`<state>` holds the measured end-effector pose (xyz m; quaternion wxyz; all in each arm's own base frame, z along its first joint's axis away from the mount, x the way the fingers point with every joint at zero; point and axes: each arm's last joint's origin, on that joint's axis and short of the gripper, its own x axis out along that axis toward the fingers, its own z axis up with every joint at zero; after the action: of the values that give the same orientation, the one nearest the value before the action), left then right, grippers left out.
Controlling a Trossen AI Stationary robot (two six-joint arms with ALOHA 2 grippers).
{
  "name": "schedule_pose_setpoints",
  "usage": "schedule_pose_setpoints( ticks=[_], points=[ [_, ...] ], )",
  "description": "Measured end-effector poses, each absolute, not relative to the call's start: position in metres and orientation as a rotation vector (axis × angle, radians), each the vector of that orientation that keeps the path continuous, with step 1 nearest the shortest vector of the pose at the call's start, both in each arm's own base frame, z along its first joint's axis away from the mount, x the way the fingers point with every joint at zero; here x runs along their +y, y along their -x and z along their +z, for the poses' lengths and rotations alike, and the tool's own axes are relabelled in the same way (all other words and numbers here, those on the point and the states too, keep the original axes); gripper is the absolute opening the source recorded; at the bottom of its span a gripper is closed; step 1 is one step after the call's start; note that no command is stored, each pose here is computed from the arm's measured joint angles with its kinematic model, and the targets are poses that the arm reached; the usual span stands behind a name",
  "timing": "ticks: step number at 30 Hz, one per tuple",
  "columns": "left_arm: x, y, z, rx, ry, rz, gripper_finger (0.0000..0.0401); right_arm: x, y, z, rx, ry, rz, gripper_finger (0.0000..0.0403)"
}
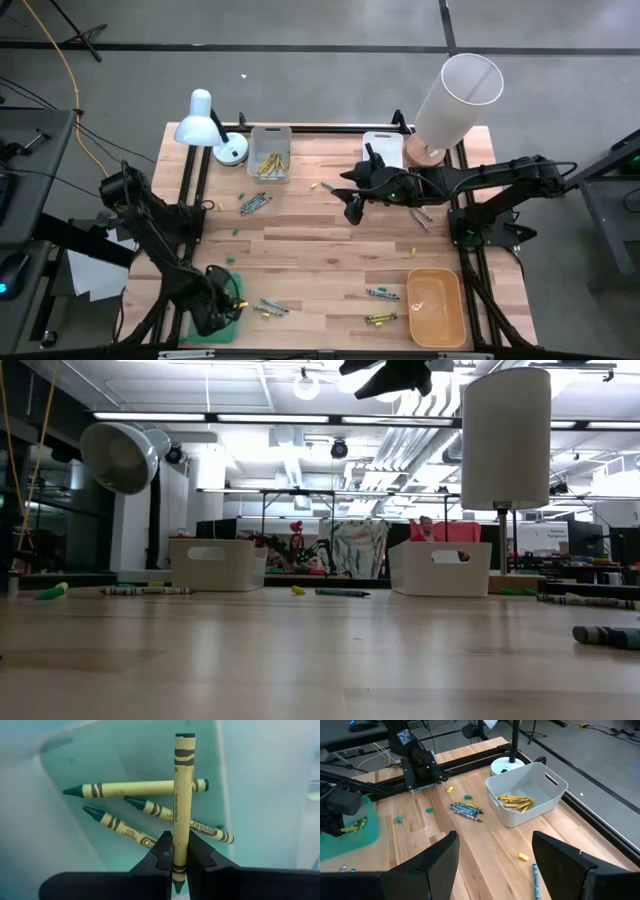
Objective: Sort crayons
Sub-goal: Put the green crayon into the green bin
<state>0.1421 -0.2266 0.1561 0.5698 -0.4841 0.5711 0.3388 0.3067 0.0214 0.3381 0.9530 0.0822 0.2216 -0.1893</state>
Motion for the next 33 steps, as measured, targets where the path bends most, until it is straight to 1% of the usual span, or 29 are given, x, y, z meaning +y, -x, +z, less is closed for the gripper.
schedule_pose_setpoints(
  ticks=[4,7,17,20,22,25,27,30,33],
  points=[
    [-0.226,-0.143,0.156,1.345,1.123,0.781,0.0008,0.021,-0.307,0.338,0.453,-0.166,-0.385,0.0245],
    [-0.227,-0.143,0.156,1.363,1.107,0.756,0.0020,0.021,-0.307,0.338,0.453,-0.167,-0.385,0.0245],
    [-0.226,-0.139,0.159,1.487,1.034,0.696,0.0102,0.022,-0.306,0.338,0.454,-0.166,-0.384,0.0245],
    [-0.223,-0.138,0.171,1.481,1.046,0.629,0.0124,0.022,-0.306,0.338,0.453,-0.167,-0.384,0.0245],
    [-0.218,-0.136,0.185,1.438,1.061,0.566,0.0137,0.022,-0.306,0.338,0.454,-0.170,-0.378,0.0245],
    [-0.205,-0.131,0.212,1.316,1.100,0.460,0.0151,0.023,-0.307,0.338,0.454,-0.179,-0.349,0.0245],
    [-0.193,-0.128,0.233,1.186,1.131,0.379,0.0157,0.023,-0.308,0.339,0.447,-0.189,-0.320,0.0245],
    [-0.172,-0.123,0.264,0.884,1.139,0.262,0.0158,0.024,-0.307,0.343,0.428,-0.201,-0.277,0.0245],
    [-0.145,-0.123,0.291,0.555,1.052,0.224,0.0155,0.025,-0.303,0.348,0.409,-0.207,-0.263,0.0245]
  ],
)
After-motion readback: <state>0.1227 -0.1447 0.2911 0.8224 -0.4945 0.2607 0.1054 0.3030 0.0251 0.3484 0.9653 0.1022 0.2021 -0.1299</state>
